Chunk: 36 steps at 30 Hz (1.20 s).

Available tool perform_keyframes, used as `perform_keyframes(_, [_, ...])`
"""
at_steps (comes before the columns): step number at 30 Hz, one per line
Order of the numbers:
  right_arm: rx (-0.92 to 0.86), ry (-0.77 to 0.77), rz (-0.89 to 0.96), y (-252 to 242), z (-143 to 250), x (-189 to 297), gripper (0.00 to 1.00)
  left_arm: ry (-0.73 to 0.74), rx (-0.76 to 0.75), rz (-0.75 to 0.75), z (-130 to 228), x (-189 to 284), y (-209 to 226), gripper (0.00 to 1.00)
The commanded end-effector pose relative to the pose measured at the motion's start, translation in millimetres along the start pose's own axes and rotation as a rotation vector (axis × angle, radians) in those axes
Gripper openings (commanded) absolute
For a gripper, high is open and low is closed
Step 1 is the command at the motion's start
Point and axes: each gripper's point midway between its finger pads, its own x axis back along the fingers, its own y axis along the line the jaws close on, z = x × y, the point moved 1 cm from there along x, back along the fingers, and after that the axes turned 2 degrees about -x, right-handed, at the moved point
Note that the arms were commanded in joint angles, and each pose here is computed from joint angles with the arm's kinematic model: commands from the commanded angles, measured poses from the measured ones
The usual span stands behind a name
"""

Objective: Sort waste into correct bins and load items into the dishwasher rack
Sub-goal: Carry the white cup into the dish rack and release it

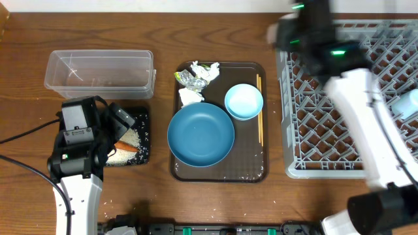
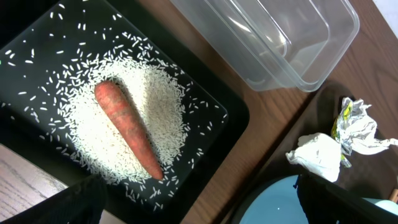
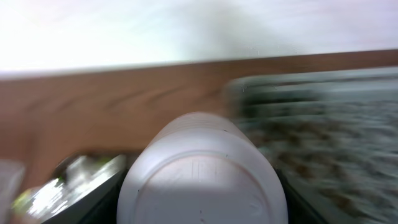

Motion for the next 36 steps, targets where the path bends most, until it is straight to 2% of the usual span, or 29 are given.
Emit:
perform_keyframes(1, [-0.067, 0.0, 0.17, -80.1, -11.8, -2.6, 0.64, -0.021, -0.001, -0.004, -7.7, 3.8, -1.0, 1.0])
perform_keyframes(6, [-0.217, 0.038, 0.368, -196.7, -6.4, -8.0, 0.64, -0.021, -0.001, -0.004, -7.7, 3.8, -1.0, 1.0])
perform_keyframes(10, [-0.318, 0.097, 0.423, -259.1, 12.6, -19.0, 0.66, -0.021, -0.001, -0.004, -7.7, 3.8, -1.0, 1.0])
perform_keyframes(16, [-0.352, 0.208, 0.386, -297.6, 45.3, -47.5, 0.75, -0.021, -0.001, -0.004, -7.7, 3.8, -1.0, 1.0])
perform_keyframes(18, [-0.361, 0.235, 0.392, -303.2, 54.0, -53.8, 0.84, -0.021, -0.001, -0.004, -7.6, 3.7, -0.9, 1.0])
perform_keyframes(20, [-0.363, 0.25, 0.393, -303.6, 58.2, -56.1, 0.91, -0.021, -0.001, -0.004, -7.7, 3.8, -1.0, 1.0])
perform_keyframes(25, [-0.368, 0.242, 0.328, -289.2, 52.3, -50.7, 0.91, -0.022, -0.001, -0.004, -7.8, 3.8, -1.1, 1.0])
perform_keyframes(28, [-0.373, 0.213, 0.217, -265.6, 38.9, -40.3, 0.9, -0.022, -0.001, -0.004, -7.8, 3.8, -1.1, 1.0])
perform_keyframes(30, [-0.378, 0.19, 0.112, -242.4, 27.9, -30.0, 0.88, -0.021, -0.001, -0.004, -7.7, 3.8, -1.0, 1.0])
perform_keyframes(36, [-0.296, 0.176, -0.313, -127.8, 4.7, 10.9, 0.87, -0.021, -0.001, -0.004, -7.7, 3.8, -1.0, 1.0])
